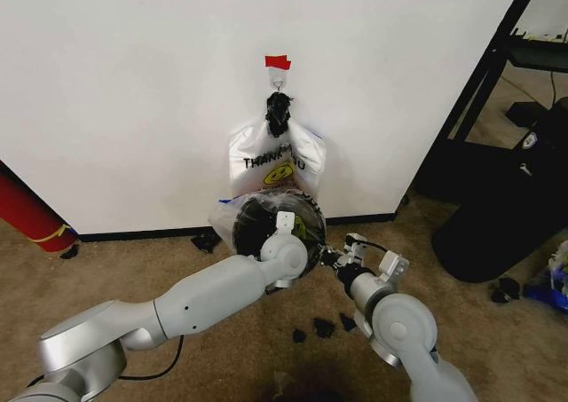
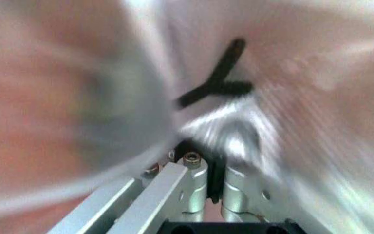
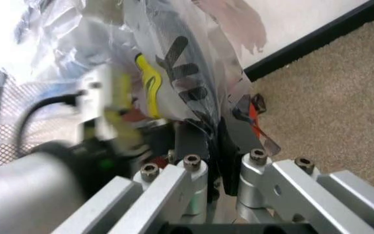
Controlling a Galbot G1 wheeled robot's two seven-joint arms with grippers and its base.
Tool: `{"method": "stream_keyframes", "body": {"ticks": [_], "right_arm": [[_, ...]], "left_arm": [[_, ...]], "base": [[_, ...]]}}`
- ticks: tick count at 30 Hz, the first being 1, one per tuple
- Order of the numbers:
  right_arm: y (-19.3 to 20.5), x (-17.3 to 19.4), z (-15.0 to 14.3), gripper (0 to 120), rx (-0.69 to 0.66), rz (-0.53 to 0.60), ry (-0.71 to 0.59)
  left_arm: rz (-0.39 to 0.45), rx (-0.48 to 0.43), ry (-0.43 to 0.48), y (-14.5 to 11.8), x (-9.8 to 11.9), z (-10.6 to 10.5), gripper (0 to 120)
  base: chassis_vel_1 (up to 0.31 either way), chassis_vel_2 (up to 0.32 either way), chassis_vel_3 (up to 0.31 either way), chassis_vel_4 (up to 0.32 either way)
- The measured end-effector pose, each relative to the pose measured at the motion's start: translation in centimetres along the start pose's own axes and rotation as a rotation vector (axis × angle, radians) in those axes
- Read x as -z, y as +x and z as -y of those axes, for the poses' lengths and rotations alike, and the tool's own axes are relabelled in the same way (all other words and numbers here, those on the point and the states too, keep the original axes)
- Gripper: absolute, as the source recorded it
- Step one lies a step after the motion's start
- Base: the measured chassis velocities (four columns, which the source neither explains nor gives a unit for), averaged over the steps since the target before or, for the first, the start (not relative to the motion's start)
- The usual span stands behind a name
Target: Pick up the garbage bag from the wall and place it over the trash bin.
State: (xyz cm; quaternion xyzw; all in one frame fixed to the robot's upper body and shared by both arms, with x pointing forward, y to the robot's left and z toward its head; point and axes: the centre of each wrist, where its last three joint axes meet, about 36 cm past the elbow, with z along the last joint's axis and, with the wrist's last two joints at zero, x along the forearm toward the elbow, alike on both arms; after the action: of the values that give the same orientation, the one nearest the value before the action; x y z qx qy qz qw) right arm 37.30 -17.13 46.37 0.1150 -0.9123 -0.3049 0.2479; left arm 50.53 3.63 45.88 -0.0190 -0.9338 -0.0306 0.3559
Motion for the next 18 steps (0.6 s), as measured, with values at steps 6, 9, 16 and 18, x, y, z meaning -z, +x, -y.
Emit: {"method": "stream_keyframes", "body": {"ticks": [6,9,16,18], "right_arm": [[-0.8,0.5,0.3,0,-0.009,0.004,-0.006],[-1.0,0.4,0.4,0,-0.011,0.003,-0.009],[-1.0,0.2,0.3,0,-0.013,0.001,-0.016],[-1.0,0.2,0.3,0,-0.012,0.003,-0.015]], "left_arm": [[0.018,-0.083,-0.013,3.5,-1.1,-2.0,0],[0.032,-0.117,-0.016,4.8,-1.3,-2.3,0],[0.146,-0.169,0.012,6.3,-0.4,-1.1,0],[0.162,-0.161,0.019,6.1,-0.2,-1.0,0]], "base": [[0.0,0.0,0.0,0.0],[0.0,0.0,0.0,0.0],[0.0,0.0,0.0,0.0],[0.0,0.0,0.0,0.0]]}}
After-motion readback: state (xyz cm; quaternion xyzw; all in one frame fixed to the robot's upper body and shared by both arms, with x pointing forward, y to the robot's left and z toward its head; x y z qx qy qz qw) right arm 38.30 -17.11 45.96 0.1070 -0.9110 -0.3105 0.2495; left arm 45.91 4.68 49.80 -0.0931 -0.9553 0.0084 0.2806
